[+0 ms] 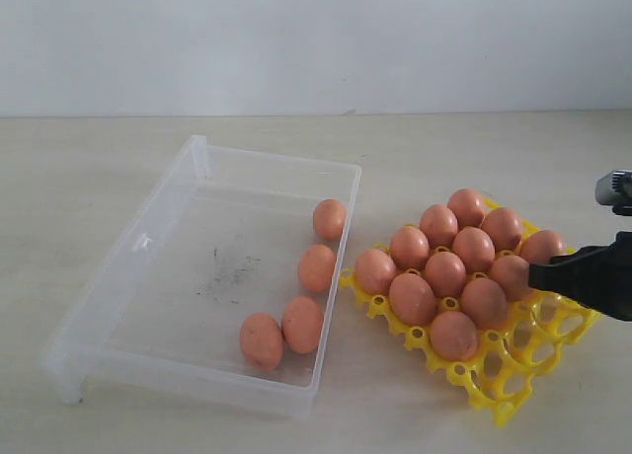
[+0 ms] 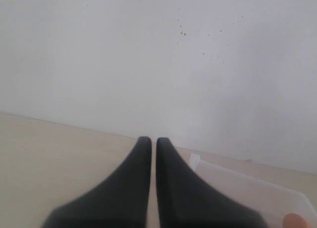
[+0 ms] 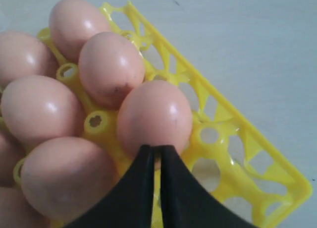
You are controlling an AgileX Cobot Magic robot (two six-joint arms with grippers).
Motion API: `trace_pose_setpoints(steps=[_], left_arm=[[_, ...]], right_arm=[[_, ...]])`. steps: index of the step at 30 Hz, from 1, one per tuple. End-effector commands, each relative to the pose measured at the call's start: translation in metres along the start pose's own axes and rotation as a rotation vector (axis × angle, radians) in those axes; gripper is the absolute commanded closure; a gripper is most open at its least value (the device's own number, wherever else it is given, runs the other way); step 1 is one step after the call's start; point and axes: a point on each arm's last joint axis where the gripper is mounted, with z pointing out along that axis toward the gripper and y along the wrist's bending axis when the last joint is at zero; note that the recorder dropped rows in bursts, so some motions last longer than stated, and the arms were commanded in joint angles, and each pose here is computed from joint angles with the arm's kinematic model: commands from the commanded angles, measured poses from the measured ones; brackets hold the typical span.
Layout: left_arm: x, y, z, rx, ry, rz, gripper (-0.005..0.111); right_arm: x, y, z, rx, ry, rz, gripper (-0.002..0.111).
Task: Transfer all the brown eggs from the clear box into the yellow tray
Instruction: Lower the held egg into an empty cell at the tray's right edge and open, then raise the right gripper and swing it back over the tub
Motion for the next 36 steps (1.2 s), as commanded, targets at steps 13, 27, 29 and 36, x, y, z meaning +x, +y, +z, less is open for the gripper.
trace_pose_setpoints(steps=[13,27,29,36], left_arm=[[-0.001,-0.001,0.0,0.009,-0.004,0.004,0.103],[-0.001,-0.001,0.0,0.009,-0.004,0.004,0.103],[-0.001,-0.001,0.0,0.009,-0.004,0.004,0.103],[-0.001,-0.001,0.0,0.009,-0.004,0.004,0.103]], right_arm=[[-0.033,0.106,-0.096,-0.863,-0.56,-0.744,0.107],[-0.039,0.169,-0.086,-0.107,-0.817,-1.595,0.107],[-0.043,0.181,-0.087,-0.045,-0.836,-1.696,0.107],[-0.085,0.23,-0.067,-0.275,-0.41,-0.864,0.107]])
